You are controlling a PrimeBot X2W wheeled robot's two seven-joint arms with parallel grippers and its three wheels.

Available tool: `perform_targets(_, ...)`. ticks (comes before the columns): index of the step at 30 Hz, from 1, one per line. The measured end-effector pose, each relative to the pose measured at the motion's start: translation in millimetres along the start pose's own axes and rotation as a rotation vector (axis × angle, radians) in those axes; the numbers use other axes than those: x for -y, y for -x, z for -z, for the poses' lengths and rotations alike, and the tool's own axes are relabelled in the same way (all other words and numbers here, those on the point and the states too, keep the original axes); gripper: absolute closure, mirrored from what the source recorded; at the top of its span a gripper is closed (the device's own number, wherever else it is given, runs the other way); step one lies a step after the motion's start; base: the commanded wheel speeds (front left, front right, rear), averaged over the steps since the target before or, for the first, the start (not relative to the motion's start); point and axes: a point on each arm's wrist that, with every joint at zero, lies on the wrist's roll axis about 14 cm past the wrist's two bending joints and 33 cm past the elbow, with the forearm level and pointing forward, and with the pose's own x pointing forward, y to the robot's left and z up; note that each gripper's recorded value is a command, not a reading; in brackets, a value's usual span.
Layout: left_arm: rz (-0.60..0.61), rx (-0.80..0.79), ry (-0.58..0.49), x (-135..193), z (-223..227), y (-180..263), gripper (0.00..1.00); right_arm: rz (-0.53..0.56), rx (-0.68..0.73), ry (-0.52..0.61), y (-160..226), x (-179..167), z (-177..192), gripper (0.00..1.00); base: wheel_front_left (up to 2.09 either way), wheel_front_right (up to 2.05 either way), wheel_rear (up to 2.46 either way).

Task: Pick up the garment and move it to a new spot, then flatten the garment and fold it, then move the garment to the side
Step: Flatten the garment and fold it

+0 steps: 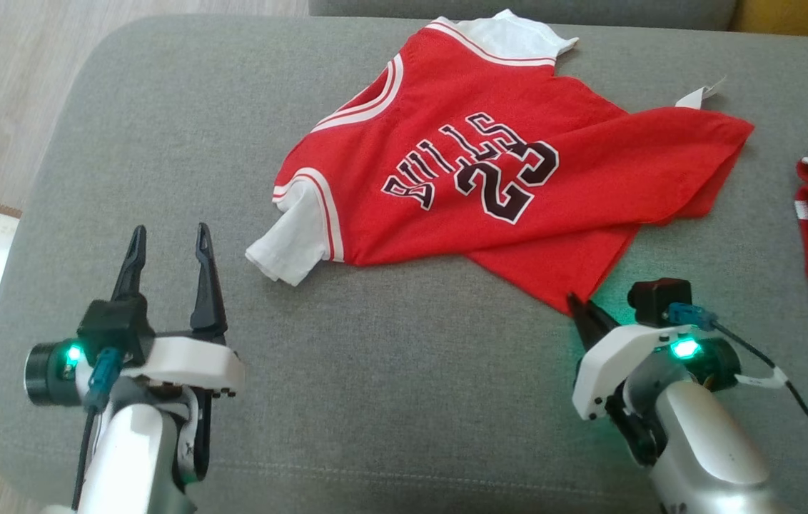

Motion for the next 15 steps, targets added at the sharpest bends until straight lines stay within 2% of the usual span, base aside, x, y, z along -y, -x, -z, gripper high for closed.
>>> perform_targets(7,0.009,0.016,0.010,5,-6,0,0.00,0.111,0.064,0.006,15,35,-17,1.00,0.00,0.00,0.00)
perform_targets(11,0.033,0.022,0.008,13,-7,0,0.00,0.209,0.115,0.014,33,65,-32,1.00,0.00,0.00,0.00)
perform_targets(15,0.060,0.031,0.017,24,-10,-2,0.00,0.300,0.110,0.017,56,92,-32,1.00,0.00,0.00,0.00)
